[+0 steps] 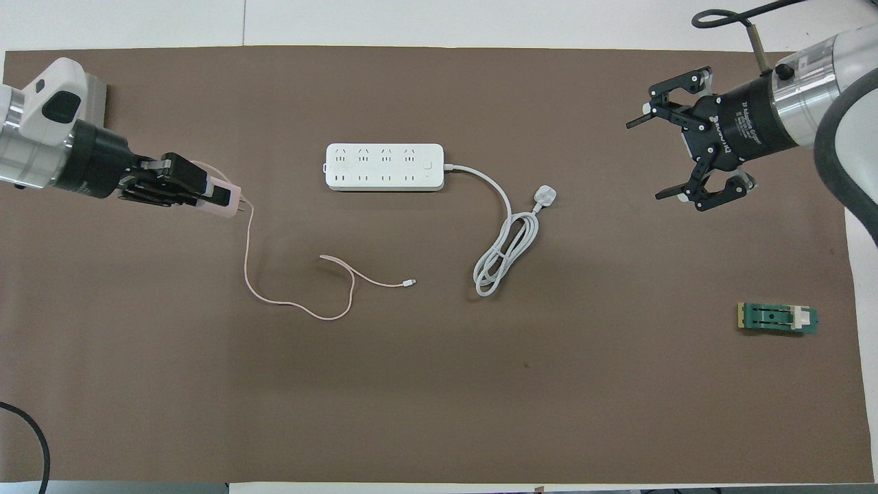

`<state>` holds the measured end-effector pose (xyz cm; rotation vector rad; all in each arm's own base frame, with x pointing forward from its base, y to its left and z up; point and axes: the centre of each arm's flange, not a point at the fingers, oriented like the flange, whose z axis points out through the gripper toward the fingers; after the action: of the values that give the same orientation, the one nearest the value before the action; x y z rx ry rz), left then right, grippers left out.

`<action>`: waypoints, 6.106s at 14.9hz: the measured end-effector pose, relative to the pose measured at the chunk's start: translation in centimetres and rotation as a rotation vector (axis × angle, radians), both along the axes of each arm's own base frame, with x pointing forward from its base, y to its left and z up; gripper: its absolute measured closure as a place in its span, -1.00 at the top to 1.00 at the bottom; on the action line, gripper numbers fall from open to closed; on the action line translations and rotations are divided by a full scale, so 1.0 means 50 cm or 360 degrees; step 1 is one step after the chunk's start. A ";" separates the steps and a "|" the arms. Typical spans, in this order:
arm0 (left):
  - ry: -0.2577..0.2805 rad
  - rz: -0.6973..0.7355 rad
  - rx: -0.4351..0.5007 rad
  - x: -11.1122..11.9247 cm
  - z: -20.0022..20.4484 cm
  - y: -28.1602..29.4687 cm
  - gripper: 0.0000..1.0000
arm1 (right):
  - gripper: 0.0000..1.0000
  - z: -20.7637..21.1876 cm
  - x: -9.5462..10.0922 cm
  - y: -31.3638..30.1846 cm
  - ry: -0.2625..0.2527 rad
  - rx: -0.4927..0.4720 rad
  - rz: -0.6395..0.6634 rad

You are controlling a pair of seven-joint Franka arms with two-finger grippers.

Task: Plug charger into power strip
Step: 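Pull the charger back with the left gripper while the right gripper retreats, then move the charger to the power strip socket with the left gripper, then push the charger prongs into the power strip socket with the left gripper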

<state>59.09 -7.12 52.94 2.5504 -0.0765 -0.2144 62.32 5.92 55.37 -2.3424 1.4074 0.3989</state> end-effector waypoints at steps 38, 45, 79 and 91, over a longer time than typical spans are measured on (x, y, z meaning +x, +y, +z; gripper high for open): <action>0.0482 0.2219 0.0953 0.122 -0.268 -0.434 -0.37 | 1.00 0.089 -0.171 -0.203 -0.0374 -0.0681 0.1691; 0.0467 0.2249 0.0992 0.122 -0.317 -0.456 -0.37 | 1.00 0.086 -0.175 -0.198 -0.0351 -0.0656 0.1752; 0.0409 0.2277 0.0985 0.141 -0.348 -0.445 -0.37 | 1.00 0.090 -0.175 -0.181 -0.0372 -0.0631 0.1764; 0.0404 0.2279 0.0975 0.143 -0.349 -0.445 -0.37 | 1.00 0.090 -0.175 -0.181 -0.0373 -0.0631 0.1764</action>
<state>66.22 -29.38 35.50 2.3984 2.0478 0.0348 53.55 -3.13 59.87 -3.1765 -0.0498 0.0967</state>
